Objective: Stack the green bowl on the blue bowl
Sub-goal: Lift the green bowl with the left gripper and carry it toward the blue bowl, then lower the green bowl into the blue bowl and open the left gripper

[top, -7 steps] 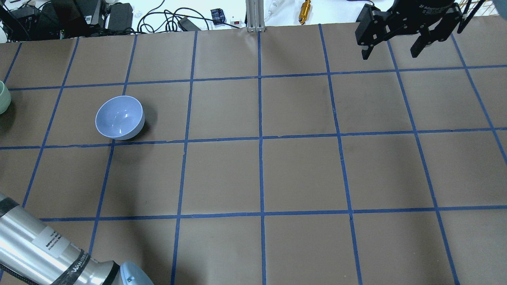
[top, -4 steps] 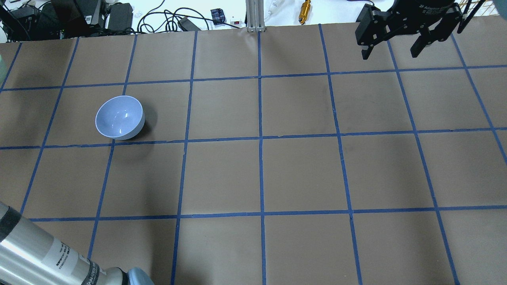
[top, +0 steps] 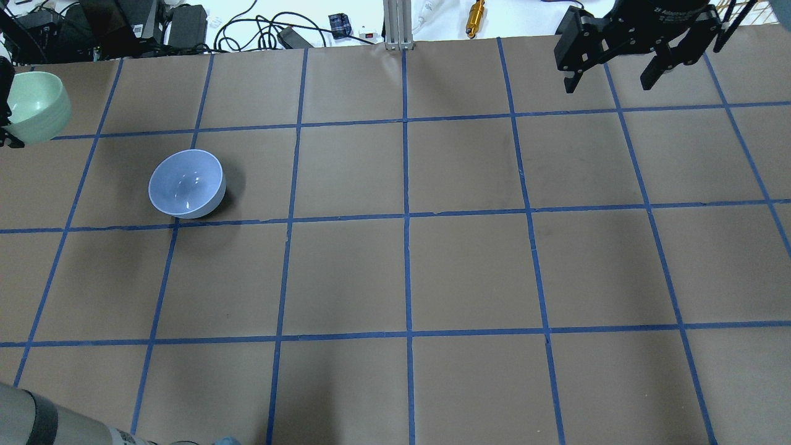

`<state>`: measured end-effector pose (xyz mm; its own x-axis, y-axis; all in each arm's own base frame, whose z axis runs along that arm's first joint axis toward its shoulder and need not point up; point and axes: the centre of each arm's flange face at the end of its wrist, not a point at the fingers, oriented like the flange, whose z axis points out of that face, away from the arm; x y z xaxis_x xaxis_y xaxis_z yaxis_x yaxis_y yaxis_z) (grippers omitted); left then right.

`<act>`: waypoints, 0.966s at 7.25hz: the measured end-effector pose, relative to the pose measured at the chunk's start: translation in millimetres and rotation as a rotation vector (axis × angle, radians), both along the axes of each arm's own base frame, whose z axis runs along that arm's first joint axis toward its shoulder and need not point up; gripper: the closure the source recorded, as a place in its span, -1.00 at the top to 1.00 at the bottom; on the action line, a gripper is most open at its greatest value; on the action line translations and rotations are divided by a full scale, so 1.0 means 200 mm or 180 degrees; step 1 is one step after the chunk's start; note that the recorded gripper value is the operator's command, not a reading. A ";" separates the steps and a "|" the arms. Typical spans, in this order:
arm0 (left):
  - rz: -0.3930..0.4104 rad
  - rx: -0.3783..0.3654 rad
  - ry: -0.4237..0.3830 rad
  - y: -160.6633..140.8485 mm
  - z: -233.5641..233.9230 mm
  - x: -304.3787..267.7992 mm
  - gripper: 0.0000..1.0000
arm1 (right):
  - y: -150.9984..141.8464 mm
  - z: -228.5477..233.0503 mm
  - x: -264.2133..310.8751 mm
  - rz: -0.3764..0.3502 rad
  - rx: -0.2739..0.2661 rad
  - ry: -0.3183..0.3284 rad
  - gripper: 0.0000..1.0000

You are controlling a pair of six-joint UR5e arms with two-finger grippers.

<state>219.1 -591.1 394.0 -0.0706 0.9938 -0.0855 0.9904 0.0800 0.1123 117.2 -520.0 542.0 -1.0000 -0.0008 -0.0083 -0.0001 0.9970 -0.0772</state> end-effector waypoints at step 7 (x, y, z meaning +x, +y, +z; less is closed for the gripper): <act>0.0103 -0.0308 0.0121 0.34 -0.60 -0.87 0.96 | 0.00 0.00 0.00 0.0004 0.0001 0.0000 1.00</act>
